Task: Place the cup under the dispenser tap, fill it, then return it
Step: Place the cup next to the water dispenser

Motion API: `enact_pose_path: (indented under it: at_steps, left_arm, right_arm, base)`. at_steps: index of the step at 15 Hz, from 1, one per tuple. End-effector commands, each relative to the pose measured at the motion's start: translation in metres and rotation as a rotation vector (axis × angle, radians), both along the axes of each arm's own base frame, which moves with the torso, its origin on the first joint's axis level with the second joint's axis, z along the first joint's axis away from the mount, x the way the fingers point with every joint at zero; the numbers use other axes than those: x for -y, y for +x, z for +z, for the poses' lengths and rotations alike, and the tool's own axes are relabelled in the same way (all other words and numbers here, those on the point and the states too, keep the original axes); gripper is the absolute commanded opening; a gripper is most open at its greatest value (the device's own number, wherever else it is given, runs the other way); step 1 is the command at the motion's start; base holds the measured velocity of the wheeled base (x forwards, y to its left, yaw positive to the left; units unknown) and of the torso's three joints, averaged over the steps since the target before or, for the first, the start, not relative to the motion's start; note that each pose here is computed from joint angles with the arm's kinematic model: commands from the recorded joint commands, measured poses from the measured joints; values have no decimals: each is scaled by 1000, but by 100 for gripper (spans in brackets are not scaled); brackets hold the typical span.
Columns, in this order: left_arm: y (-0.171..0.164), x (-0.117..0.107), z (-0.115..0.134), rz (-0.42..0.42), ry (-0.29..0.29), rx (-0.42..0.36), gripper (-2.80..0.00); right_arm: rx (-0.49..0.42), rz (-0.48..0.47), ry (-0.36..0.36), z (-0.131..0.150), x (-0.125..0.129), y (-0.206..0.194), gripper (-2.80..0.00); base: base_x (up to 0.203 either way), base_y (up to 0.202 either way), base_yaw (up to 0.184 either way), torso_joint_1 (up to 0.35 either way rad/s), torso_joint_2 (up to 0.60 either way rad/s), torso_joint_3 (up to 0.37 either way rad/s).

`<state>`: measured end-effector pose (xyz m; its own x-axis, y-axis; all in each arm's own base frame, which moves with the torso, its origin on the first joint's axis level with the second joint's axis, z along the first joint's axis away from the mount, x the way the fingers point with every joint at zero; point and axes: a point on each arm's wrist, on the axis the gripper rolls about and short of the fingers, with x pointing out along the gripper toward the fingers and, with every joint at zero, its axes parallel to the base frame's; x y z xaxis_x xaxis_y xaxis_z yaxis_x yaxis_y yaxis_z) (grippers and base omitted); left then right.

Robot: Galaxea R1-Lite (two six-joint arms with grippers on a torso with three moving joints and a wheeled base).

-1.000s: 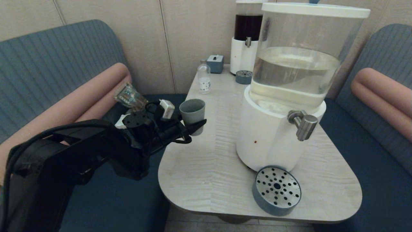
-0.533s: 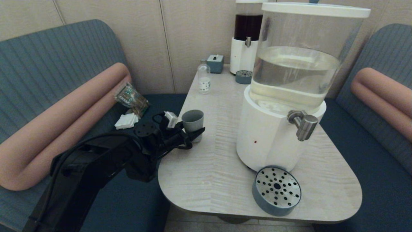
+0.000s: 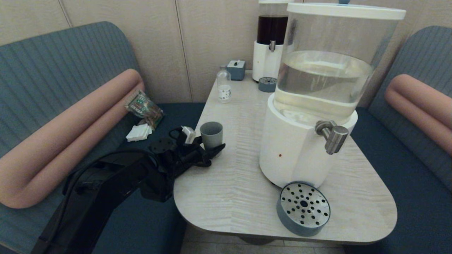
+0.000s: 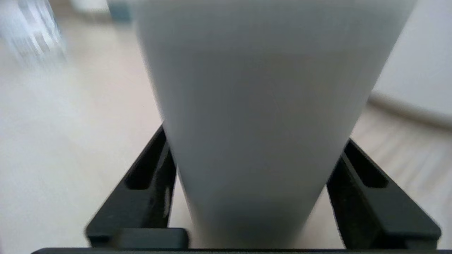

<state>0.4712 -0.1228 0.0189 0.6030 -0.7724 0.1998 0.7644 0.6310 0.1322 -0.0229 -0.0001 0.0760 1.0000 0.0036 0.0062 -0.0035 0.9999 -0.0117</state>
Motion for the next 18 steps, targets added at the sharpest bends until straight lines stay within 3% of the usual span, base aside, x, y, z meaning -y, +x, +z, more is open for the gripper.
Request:
enact_pose_path:
  at_steps: [1, 6, 12, 18]
  left_arm:
    - [0, 0, 1, -3, -2, 12, 0]
    - [-6, -1, 16, -5, -4, 26, 0]
    - [-44, -10, 17, -7, 39, -100, 0]
    - [-90, -22, 44, -3, 61, -161, 0]
  right_arm:
    - [0, 1, -1, 0, 0, 0, -280]
    - [0, 1, 0, 0, 0, 0, -280]
    - [0, 1, -1, 0, 0, 0, -280]
    - [0, 1, 0, 0, 0, 0, -280]
  base:
    - [0, 0, 0, 0, 0, 0]
    - [0, 0, 0, 0, 0, 0]
    - [0, 0, 0, 0, 0, 0]
    - [0, 0, 0, 0, 0, 0]
